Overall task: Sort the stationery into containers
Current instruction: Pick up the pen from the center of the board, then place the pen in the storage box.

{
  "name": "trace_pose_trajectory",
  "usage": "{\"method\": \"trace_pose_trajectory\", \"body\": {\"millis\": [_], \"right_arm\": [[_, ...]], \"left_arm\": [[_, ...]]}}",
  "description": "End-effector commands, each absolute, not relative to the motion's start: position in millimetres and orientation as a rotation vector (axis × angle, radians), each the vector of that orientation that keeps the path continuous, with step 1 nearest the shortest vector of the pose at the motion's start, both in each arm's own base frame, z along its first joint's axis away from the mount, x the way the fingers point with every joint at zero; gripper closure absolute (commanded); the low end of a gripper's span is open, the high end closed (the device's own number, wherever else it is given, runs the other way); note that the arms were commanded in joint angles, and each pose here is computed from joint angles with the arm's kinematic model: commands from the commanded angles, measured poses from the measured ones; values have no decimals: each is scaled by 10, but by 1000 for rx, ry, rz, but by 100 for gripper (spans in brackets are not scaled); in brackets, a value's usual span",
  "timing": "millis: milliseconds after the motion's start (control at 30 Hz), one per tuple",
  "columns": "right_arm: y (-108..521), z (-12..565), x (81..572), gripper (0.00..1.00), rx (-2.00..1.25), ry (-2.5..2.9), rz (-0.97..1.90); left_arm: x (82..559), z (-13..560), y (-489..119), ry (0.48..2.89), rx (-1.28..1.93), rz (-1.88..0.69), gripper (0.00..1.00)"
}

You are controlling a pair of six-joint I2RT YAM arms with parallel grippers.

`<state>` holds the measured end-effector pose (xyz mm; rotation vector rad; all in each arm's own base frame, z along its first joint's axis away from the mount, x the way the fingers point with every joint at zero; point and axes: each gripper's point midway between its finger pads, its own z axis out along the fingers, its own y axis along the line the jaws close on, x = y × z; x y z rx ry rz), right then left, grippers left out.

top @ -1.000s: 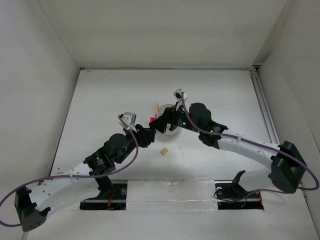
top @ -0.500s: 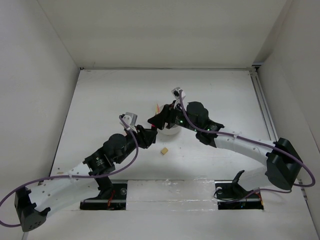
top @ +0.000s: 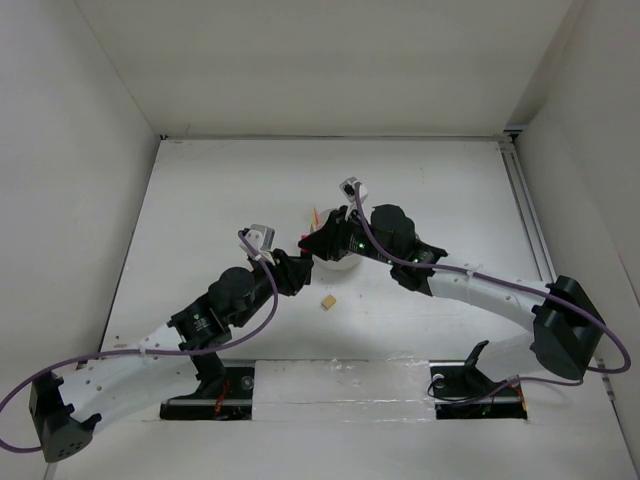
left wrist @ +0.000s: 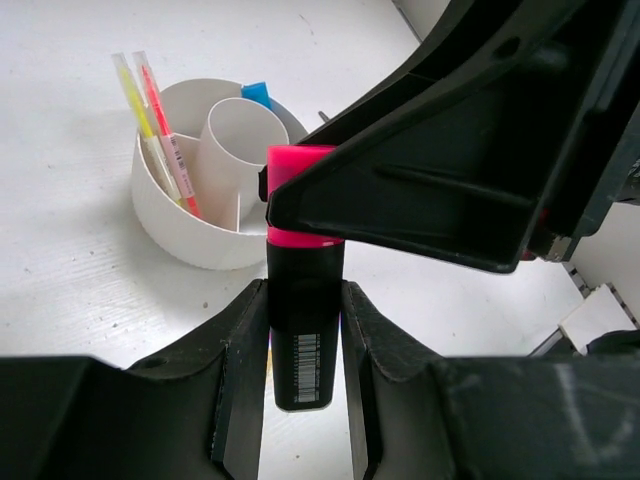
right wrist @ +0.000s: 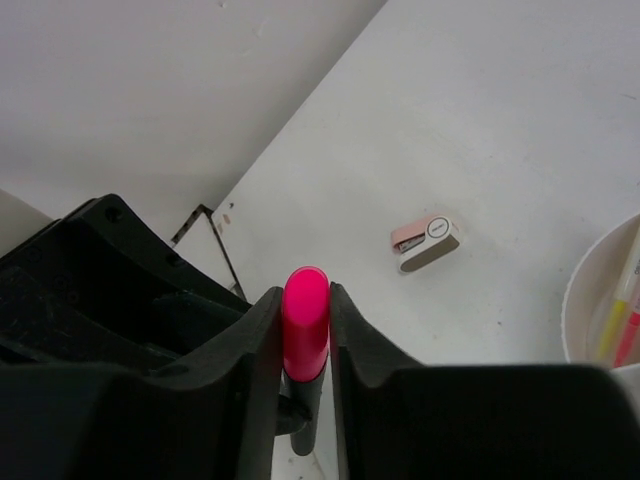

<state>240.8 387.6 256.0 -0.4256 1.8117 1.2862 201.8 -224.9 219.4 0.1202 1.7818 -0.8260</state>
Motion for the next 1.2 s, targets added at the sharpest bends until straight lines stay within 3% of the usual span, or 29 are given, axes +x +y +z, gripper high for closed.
{"method": "trace_pose_trajectory", "body": {"millis": [0, 67, 133, 267, 300, 333, 433, 467, 567, 733, 1167], "right_arm": [[3948, 2857, 2357, 74, -471, 1733, 1316], [3967, 2753, 2376, 91, -480, 1759, 1300], [3990, 2716, 2372, 100, -491, 1776, 1303], [3997, 2753, 2371, 100, -523, 1751, 1292], [4002, 2781, 2376, 100, -522, 1738, 1296], [4001, 2779, 2379, 100, -531, 1733, 1288], [3967, 2848, 2483, 100, -509, 1706, 1257], [3946, 2905, 2536, 100, -506, 1689, 1245], [3831, 2969, 2769, 100, -515, 1635, 1190], [3573, 3003, 3162, 100, -572, 1548, 1142], [2940, 2902, 3539, 100, -849, 1344, 1040]], "left_arm": [[2079, 2473, -2238, 1699, 84, -840, 100], [2089, 2473, -2226, 1698, 76, -833, 100], [2089, 2473, -2226, 1698, 76, -833, 100], [2090, 2502, -2221, 1695, 83, -827, 100], [2090, 2502, -2221, 1695, 83, -827, 96], [2083, 2528, -2211, 1687, 80, -832, 75], [2049, 2556, -2226, 1678, 103, -850, 41], [2039, 2589, -2212, 1667, 99, -857, 23], [1989, 2614, -2215, 1657, 105, -890, 8], [1908, 2540, -2266, 1705, 133, -927, 0], [1824, 2438, -2273, 1754, 130, -964, 0]]}}
